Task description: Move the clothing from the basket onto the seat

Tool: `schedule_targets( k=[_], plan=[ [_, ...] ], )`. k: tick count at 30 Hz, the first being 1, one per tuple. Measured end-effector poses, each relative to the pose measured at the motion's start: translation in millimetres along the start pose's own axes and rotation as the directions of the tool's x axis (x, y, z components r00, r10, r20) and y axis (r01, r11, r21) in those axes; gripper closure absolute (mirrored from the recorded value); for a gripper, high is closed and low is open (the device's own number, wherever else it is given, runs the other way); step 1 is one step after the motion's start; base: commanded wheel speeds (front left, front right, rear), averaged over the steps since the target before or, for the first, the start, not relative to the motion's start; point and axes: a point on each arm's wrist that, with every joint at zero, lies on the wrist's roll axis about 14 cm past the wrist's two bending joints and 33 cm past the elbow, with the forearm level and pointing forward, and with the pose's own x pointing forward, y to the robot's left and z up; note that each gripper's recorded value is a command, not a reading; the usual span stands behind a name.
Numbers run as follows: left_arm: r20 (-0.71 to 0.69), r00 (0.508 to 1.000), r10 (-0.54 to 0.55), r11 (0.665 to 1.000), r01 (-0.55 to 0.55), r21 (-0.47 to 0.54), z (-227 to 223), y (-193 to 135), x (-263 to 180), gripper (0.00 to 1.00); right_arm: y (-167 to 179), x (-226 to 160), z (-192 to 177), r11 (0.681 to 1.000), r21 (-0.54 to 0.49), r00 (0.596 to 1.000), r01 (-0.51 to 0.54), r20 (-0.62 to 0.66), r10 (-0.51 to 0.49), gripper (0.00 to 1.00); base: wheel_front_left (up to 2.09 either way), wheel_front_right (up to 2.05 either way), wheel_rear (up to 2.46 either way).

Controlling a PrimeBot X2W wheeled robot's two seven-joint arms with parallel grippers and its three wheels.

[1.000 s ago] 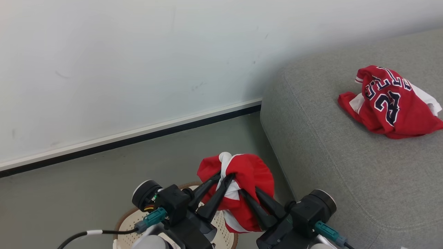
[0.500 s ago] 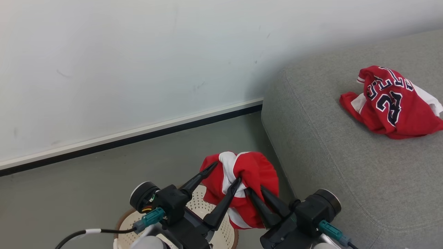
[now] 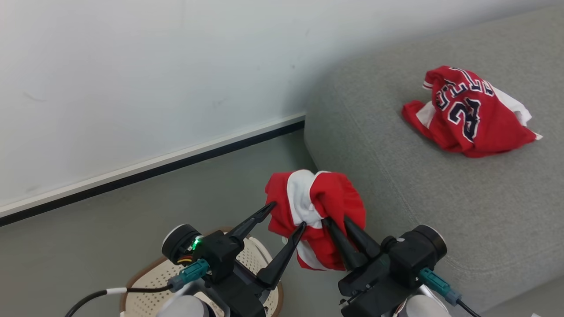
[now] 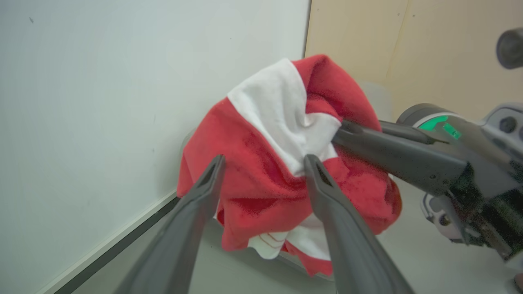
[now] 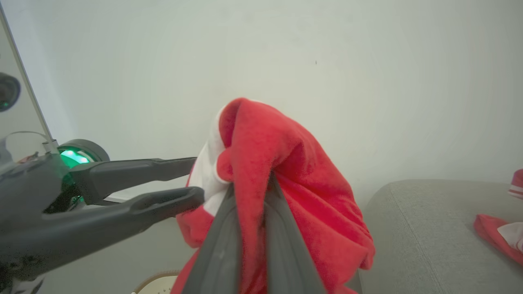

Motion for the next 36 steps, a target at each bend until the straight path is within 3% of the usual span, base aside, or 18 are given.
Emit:
schedule_targets(
  k=[16, 26, 36],
  plan=[
    [-0.007, 0.983, -0.182, 0.982, 0.182, -0.045, -18, -35, 37, 0.0, -60, -33, 6, 0.968, -0.053, 0.97, 0.244, -0.006, -0.244, 1.0, 0.0, 0.0, 0.0],
    [-0.01, 0.95, -0.313, 0.947, 0.312, -0.083, -31, -62, 56, 0.0, -93, -60, 9, 0.913, -0.088, 0.916, 0.4, -0.007, -0.402, 1.0, 0.0, 0.0, 0.0],
    [-0.009, 0.919, -0.395, 0.913, 0.391, -0.118, -43, -78, 65, 0.0, -109, -75, 6, 0.866, -0.114, 0.87, 0.488, -0.02, -0.493, 1.0, 0.0, 0.0, 0.0]
  ],
)
